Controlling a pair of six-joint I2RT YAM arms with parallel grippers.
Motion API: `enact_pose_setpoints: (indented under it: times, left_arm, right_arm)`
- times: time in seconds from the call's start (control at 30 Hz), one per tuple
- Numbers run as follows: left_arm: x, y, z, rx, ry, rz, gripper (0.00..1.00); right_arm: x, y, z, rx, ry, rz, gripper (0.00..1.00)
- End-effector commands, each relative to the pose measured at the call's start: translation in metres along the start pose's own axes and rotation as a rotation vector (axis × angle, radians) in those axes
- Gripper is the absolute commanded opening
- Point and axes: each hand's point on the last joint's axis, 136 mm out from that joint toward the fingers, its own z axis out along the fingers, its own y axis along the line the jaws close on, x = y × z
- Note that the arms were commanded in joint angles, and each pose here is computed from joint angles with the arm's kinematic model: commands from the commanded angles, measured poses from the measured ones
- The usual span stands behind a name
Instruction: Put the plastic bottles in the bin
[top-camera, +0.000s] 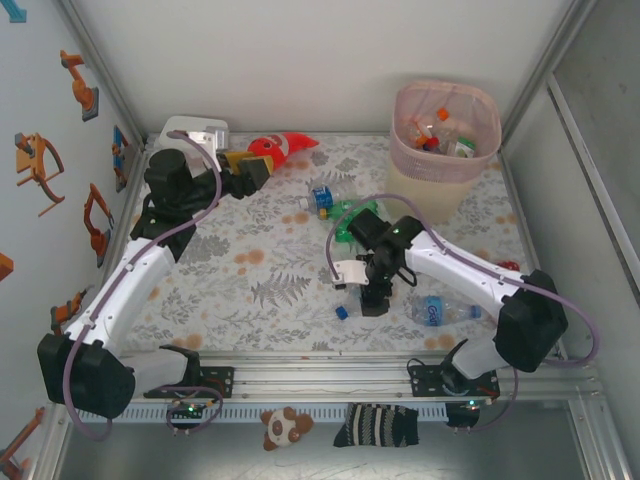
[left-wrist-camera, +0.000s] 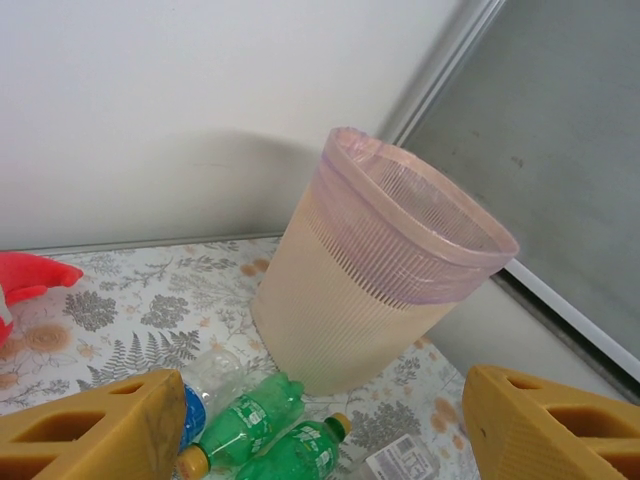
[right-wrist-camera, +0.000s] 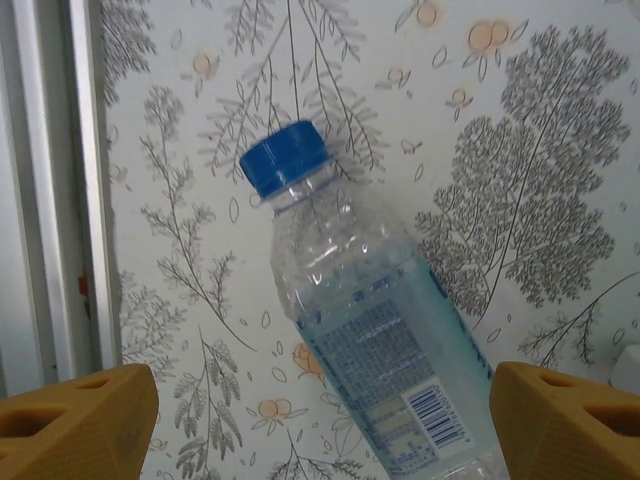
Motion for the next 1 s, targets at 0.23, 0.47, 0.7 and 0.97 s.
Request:
enact_pose_setpoints:
  times: [0.23, 0.47, 0.7, 0.97]
  left_arm:
    - [-0.001, 0.010, -0.004, -0.026, -0.026, -0.052, 0.72]
    - [-0.001, 0.023, -0.007, -0.055, -0.042, -0.084, 0.72]
    - [0.003, 0.033, -0.010, -0.086, -0.037, -0.103, 0.71]
    - [0.002, 0.038, -0.011, -0.095, -0.045, -0.122, 0.71]
  right_arm:
    - [0.006, -0.014, 0.035, 0.096, -0.005, -0.080, 0.98]
    - [0.013, -0.014, 0.066, 0.072, 0.022, -0.042, 0.96]
    - [0.020, -0.010, 0.081, 0.021, 0.065, -0.012, 0.82]
    - [0.019, -0.028, 0.082, 0.072, 0.103, 0.068, 0.70]
